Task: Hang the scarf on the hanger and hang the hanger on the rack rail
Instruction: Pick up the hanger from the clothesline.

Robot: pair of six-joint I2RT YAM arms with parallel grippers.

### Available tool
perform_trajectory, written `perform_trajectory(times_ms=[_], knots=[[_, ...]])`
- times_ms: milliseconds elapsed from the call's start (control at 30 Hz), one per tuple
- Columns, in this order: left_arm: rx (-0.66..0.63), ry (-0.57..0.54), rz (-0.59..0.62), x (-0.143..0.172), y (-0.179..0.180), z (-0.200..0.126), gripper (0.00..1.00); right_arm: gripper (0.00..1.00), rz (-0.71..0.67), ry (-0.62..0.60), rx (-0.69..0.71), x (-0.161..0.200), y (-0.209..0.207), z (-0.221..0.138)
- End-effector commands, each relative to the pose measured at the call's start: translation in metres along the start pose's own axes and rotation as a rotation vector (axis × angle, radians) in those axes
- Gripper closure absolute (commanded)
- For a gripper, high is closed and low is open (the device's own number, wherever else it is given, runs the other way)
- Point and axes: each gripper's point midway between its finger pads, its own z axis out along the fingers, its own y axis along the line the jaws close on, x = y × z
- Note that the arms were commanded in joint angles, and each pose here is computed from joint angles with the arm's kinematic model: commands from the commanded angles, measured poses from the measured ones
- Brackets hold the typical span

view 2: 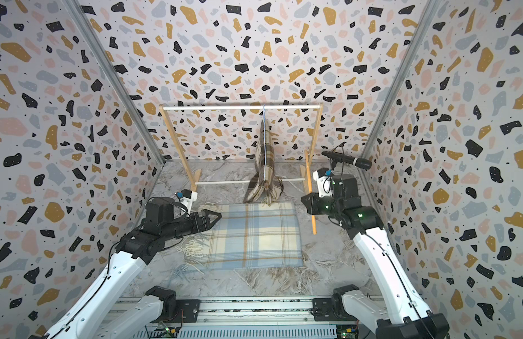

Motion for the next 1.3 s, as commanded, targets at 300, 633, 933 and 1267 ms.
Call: perform_trajectory(times_ms=[300, 633, 933, 1267], knots=[[0.168, 0.059, 0.085, -0.018, -0.076, 0.013, 0.14, 1.00, -0.076, 0.048, 0.066, 0.103, -0.011, 0.021], [0.210, 0.139, 0.212, -0.019, -0.150, 0.064, 0.17, 1.00, -0.231, 0.059, 0.128, 0.115, 0.002, 0.053], [0.157, 0.251, 0.268, -0.003, -0.167, 0.123, 0.25, 1.00, -0.292, 0.061, 0.118, 0.127, 0.014, 0.062], [0.127, 0.297, 0.260, 0.007, -0.160, 0.152, 0.43, 1.00, -0.319, 0.079, 0.098, 0.132, 0.023, 0.067]])
